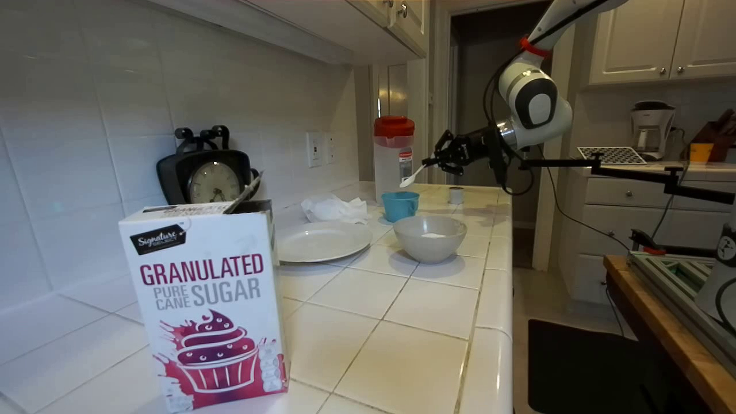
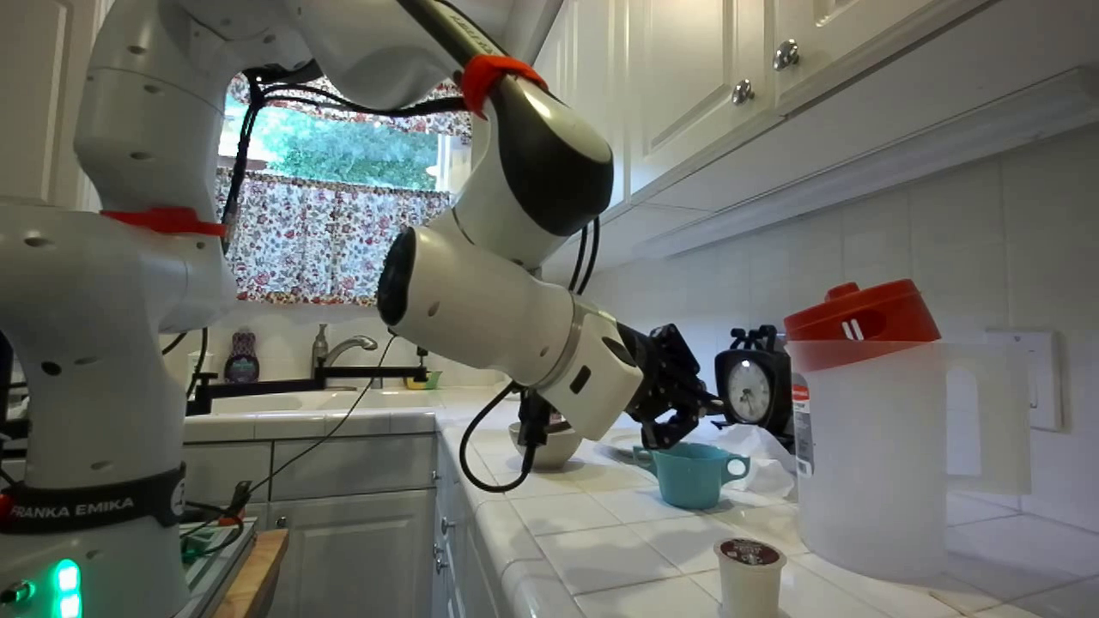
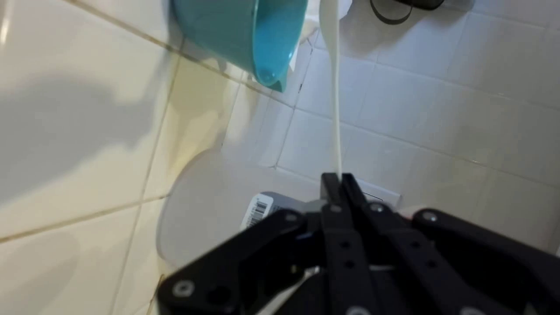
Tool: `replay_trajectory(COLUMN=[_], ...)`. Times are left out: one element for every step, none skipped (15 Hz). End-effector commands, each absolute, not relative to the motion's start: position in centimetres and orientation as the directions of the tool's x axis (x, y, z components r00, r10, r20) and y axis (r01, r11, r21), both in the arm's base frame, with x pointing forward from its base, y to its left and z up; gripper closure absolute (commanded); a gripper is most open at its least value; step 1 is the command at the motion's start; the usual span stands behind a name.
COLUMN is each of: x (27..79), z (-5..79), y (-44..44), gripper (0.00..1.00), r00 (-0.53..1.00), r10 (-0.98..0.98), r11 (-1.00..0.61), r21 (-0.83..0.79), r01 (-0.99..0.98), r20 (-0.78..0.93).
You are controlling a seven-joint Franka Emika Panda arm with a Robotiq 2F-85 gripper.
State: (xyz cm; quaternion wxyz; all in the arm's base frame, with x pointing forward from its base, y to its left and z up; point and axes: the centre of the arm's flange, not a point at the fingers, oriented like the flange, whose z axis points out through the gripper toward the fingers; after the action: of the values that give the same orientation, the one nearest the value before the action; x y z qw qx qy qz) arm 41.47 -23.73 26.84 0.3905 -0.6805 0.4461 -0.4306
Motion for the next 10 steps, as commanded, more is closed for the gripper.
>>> replay_trajectory(x=[41.7, 41.7, 41.6, 41.5, 41.5, 41.5, 41.5, 41.4, 41.5, 41.5], z=[26.9, 26.9, 26.9, 27.0, 27.1, 27.3, 27.4, 27.5, 27.6, 27.7], y=[-24.1, -24.2, -24.2, -24.3, -24.4, -24.6, -24.7, -24.9, -25.1, -25.2], gripper=[0.99, 0.99, 0.99, 0.99, 0.99, 0.99, 0.99, 0.99, 0.99, 0.99], r00=[0.249, 0.248, 0.25, 0.253, 0.255, 0.256, 0.257, 0.256, 0.254, 0.256], r10=[-0.943, -0.943, -0.942, -0.941, -0.939, -0.938, -0.937, -0.936, -0.936, -0.935], r11=[-0.294, -0.296, -0.301, -0.305, -0.311, -0.319, -0.323, -0.327, -0.329, -0.332], r21=[-0.903, -0.901, -0.894, -0.889, -0.883, -0.874, -0.87, -0.866, -0.863, -0.86], r01=[-0.314, -0.317, -0.332, -0.341, -0.351, -0.365, -0.373, -0.379, -0.384, -0.388], r20=[0.22, 0.222, 0.224, 0.226, 0.23, 0.236, 0.238, 0.241, 0.243, 0.245])
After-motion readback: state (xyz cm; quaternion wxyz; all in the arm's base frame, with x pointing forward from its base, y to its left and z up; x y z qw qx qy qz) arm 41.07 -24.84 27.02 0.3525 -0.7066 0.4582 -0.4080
